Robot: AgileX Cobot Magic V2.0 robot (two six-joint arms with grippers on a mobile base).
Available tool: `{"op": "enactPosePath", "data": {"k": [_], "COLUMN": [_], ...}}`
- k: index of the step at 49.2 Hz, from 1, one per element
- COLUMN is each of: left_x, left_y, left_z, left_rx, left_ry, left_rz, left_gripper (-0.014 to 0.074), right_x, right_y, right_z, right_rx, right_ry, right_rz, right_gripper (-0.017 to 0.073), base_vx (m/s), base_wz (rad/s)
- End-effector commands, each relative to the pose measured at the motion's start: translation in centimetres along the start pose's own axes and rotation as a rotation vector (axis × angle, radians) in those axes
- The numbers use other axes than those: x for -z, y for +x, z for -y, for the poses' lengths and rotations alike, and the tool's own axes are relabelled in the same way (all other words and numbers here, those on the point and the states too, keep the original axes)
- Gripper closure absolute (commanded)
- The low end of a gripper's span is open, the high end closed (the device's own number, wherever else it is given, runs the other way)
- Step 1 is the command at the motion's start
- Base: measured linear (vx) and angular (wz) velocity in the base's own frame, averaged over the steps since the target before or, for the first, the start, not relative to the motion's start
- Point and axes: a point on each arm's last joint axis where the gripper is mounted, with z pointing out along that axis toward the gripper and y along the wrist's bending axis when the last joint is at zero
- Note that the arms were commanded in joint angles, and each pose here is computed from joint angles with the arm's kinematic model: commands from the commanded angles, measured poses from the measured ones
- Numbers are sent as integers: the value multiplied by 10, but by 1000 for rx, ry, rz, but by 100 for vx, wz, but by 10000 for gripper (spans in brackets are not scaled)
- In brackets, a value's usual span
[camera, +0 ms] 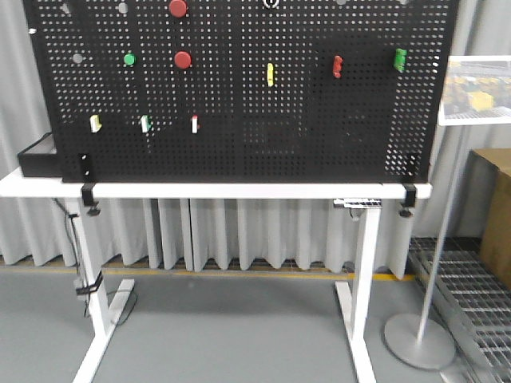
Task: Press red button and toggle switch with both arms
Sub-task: 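Drive the base forward up to the black pegboard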
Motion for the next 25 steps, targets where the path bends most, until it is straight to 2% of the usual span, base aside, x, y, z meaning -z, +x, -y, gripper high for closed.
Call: {"op": "enactPosePath", "data": {"k": [1,25], "left_x": [-1,-1], "left_y": [3,3], "left_z": [0,0], "left_rx": [13,13], "left_ry": [9,9], "left_rz": [65,65], "left_gripper": [591,591], "right_x": [0,0], "right_y": [-4,-4], "right_z": [1,1], "right_rx": [7,7], "right_ry": [14,14], "right_rz": [82,81], "right_gripper": [563,563], "base_vx": [56,50], "base_wz": [2,0]}}
